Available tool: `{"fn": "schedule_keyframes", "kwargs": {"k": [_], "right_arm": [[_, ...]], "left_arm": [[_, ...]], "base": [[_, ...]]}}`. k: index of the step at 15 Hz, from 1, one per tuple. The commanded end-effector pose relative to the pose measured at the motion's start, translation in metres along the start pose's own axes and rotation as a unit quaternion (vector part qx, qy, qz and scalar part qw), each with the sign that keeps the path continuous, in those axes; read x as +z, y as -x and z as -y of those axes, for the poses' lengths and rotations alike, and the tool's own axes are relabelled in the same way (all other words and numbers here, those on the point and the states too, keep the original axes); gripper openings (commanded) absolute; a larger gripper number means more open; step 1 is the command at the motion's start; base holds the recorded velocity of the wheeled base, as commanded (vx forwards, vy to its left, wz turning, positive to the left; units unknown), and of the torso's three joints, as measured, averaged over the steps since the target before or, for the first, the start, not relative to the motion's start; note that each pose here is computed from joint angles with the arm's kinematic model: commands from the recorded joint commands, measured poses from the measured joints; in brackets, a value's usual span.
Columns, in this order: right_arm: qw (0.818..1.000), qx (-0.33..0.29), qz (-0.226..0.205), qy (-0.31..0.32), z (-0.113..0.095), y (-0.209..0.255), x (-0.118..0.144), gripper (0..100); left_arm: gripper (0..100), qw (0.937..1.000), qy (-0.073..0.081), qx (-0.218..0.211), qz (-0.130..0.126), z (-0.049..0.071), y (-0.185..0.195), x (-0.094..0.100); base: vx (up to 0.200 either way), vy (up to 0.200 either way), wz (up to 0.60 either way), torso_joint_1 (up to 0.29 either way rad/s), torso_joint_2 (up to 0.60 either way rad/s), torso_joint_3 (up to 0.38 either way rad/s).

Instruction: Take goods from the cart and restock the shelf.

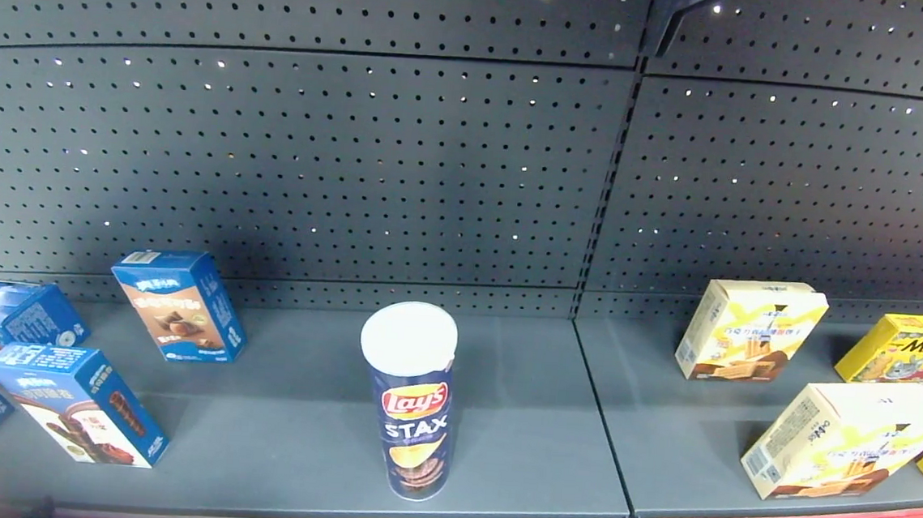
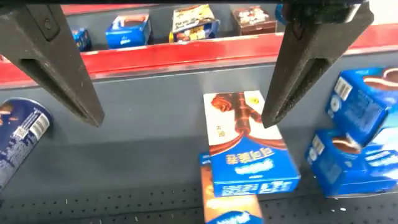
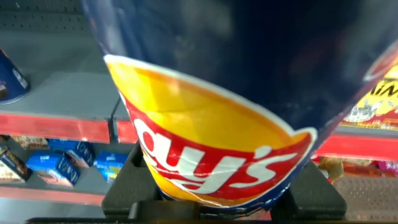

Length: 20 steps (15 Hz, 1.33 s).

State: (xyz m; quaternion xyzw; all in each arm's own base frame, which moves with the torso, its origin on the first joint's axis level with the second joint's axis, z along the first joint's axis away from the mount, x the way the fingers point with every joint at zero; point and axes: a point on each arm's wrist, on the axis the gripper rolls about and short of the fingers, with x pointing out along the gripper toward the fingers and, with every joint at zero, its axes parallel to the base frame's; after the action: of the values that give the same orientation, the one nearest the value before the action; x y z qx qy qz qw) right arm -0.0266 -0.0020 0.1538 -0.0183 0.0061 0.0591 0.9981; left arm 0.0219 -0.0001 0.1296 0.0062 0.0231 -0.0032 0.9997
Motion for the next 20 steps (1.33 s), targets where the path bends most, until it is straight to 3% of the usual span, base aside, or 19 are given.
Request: {"fn": "schedule_keyframes", "kwargs": {"k": [1,5,9,11,15,20], "right_arm": [[1.0,0.001,0.004,0.0,0.0,0.001,0.002,0],[0.999,0.042,0.013,0.005,0.001,-0.002,0.018,0],[0.997,0.068,0.025,0.007,0.001,-0.027,0.041,0],[0.996,0.084,0.027,0.011,0.0,-0.041,0.056,0],[0.992,0.123,0.029,0.017,-0.002,-0.054,0.077,0],[0.986,0.163,0.039,0.021,-0.004,-0.064,0.093,0]], "left_arm": [[100,0.9996,0.01,0.008,0.025,-0.001,0.014,-0.016],[100,0.9998,0.01,0.007,0.014,-0.002,0.034,-0.045],[100,0.9996,0.02,0.012,0.014,-0.002,0.036,-0.048],[100,0.9989,0.043,0.012,0.014,-0.002,0.036,-0.048],[100,0.9986,0.05,0.009,0.014,-0.002,0.036,-0.048],[100,0.9989,0.045,0.011,0.01,-0.002,0.036,-0.049]], "base": [[0.0,0.0,0.0,0.0,0.0,0.0],[0.0,0.0,0.0,0.0,0.0,0.0],[0.0,0.0,0.0,0.0,0.0,0.0],[0.0,0.0,0.0,0.0,0.0,0.0],[0.0,0.0,0.0,0.0,0.0,0.0],[0.0,0.0,0.0,0.0,0.0,0.0]]}}
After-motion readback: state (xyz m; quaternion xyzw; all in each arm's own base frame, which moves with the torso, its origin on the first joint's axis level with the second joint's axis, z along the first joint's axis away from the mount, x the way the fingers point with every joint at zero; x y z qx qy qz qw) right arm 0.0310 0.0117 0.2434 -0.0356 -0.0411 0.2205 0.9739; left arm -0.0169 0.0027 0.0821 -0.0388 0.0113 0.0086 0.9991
